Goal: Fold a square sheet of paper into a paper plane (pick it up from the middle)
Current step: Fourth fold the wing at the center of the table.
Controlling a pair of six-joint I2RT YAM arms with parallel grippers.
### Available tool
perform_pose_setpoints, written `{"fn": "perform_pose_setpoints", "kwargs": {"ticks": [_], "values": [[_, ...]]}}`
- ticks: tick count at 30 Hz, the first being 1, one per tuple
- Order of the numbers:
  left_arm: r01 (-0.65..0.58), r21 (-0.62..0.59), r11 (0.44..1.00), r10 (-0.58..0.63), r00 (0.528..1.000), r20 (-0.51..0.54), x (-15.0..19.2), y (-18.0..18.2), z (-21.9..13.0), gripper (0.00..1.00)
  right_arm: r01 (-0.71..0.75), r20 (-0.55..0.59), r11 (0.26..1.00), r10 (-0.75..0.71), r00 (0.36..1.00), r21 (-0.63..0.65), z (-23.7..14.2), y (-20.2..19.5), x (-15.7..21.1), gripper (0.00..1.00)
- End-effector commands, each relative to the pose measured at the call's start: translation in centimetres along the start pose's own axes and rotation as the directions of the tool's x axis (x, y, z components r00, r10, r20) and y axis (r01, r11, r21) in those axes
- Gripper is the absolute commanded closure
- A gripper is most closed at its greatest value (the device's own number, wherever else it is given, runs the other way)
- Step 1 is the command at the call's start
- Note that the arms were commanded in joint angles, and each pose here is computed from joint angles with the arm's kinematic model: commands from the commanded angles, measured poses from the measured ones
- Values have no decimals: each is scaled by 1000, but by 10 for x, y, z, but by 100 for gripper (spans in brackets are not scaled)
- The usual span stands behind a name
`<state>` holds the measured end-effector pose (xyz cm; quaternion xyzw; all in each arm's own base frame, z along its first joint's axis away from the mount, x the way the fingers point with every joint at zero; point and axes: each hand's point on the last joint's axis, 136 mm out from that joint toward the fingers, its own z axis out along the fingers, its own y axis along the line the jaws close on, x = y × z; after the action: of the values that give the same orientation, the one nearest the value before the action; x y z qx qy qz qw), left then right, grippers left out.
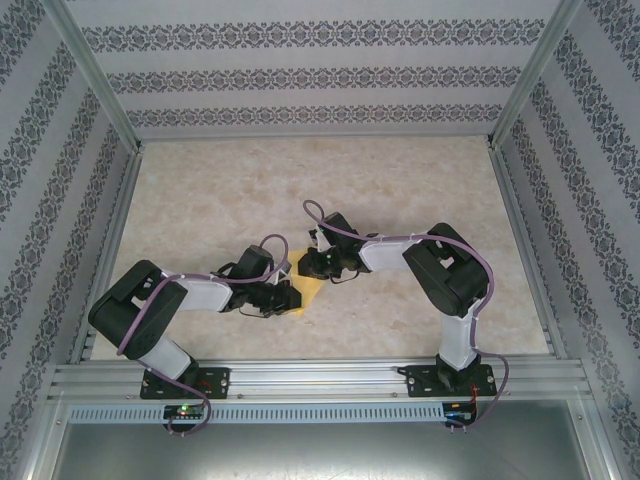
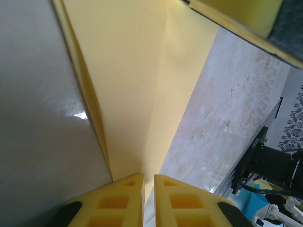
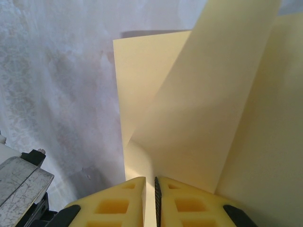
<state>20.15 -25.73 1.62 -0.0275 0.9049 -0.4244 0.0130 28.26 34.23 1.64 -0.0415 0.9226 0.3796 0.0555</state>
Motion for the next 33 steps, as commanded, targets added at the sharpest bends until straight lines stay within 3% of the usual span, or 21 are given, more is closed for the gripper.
{"fn": "perform_pose_setpoints", "kwargs": {"ticks": [1, 20, 27, 33], "values": [[20, -32, 999, -26, 981, -191, 56, 16, 16, 85, -52, -52, 987, 60, 997, 151, 15, -47, 23, 85], [-11, -87, 996, -4, 986, -167, 67, 18, 3, 86, -55, -48, 988, 62, 997, 146, 14, -47, 23, 85], [-110, -68, 992, 109, 994, -11, 38, -13, -16, 87, -50, -50, 989, 57, 997, 136, 14, -44, 23, 84], [-119, -162, 980, 150, 969, 197, 0, -21, -39, 88, -59, -42, 991, 65, 997, 118, 15, -42, 22, 84]]}}
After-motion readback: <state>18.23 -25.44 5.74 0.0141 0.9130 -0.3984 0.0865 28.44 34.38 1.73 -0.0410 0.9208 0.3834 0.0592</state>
